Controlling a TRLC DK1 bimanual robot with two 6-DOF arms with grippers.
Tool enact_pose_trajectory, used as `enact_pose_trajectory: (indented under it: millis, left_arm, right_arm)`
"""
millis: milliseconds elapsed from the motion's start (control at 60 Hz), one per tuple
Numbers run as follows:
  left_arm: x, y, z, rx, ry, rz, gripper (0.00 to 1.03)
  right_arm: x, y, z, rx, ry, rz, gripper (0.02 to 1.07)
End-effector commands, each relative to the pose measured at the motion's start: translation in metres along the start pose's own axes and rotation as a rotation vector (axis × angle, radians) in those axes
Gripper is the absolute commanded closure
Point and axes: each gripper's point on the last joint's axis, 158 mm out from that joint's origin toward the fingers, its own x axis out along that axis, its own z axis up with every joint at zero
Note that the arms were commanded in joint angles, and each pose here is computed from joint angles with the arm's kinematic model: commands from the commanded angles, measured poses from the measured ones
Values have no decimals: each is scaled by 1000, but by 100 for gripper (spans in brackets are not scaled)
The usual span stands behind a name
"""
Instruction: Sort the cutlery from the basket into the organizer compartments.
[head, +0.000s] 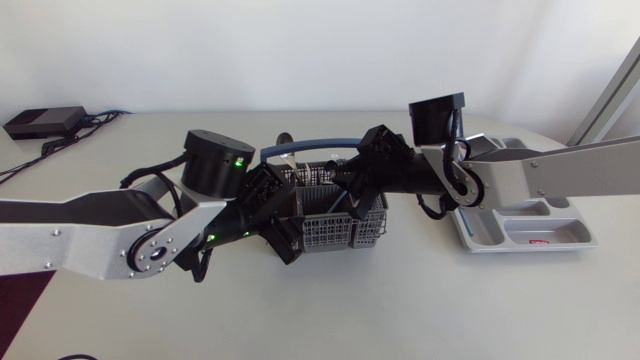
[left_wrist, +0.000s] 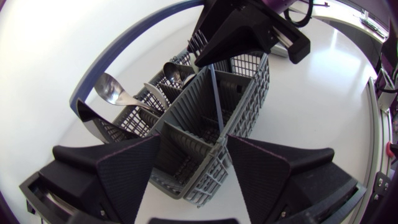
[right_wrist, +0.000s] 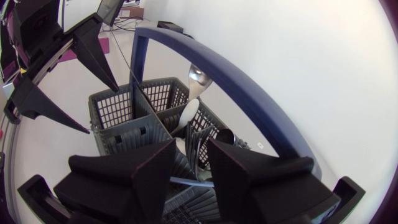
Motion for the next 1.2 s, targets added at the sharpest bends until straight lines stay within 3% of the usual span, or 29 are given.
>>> enact_pose_trajectory:
  millis: [0,550,1183]
  left_arm:
    - [-4,0,-4,12,-4,-3,29]
    - [-8,-5,-3,18,-12,-12,29]
    - [-21,-7,9,24,-52,-11,29]
  right_arm:
    - [5,-2,-1,11,2,17,88]
    - [-20,12,24,-14,-62,37,101]
    - [-62,55,64,-142,-110,2,101]
